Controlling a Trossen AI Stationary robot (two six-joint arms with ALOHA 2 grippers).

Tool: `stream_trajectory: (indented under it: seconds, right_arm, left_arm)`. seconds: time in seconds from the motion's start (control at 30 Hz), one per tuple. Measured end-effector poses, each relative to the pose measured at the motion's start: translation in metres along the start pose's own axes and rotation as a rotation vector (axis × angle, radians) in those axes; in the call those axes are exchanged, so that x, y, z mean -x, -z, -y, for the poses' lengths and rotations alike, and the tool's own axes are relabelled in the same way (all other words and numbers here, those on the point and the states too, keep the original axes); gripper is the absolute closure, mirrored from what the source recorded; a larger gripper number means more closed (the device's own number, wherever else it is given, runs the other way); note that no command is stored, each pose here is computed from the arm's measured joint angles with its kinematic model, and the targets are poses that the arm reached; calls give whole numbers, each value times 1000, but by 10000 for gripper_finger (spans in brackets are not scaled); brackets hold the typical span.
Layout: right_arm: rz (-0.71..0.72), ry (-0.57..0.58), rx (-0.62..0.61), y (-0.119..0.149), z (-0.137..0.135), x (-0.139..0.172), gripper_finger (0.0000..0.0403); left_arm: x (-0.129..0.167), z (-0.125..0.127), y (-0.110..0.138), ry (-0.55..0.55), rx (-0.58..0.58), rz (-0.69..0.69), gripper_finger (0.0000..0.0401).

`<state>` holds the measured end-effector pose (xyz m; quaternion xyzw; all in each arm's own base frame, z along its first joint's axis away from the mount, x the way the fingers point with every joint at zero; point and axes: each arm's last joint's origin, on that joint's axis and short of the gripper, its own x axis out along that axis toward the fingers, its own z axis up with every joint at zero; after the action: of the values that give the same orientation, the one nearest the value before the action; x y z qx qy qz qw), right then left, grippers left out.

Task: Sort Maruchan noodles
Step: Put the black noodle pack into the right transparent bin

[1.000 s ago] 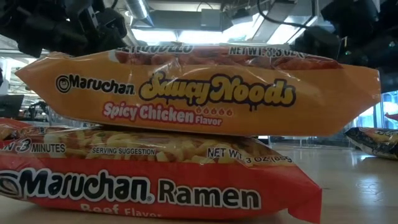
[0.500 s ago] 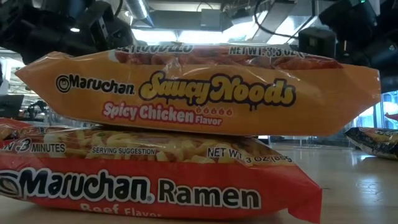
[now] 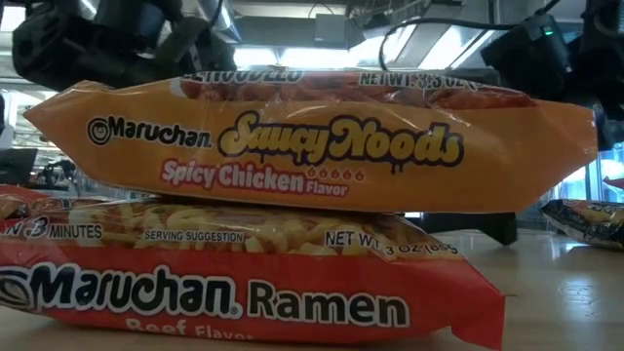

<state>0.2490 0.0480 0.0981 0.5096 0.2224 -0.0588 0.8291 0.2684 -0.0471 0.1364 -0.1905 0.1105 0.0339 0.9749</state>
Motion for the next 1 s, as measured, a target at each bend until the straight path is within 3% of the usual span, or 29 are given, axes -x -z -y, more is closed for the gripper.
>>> stream_trajectory:
  seconds: [0.27,0.63,0.8,1.0]
  right_arm:
    - [-28,-16,36,-5,-11,-26,107]
    - [36,-6,79,-19,-15,-40,107]
    - [130,5,144,-26,-24,-44,107]
    - [128,-61,245,-31,-36,-49,107]
  left_arm:
    - [-12,-2,13,-20,-11,-57,390]
    - [-12,0,16,-4,-14,-75,390]
    - [-12,0,16,-1,-18,-80,390]
    - [-12,-1,16,-2,-19,-82,390]
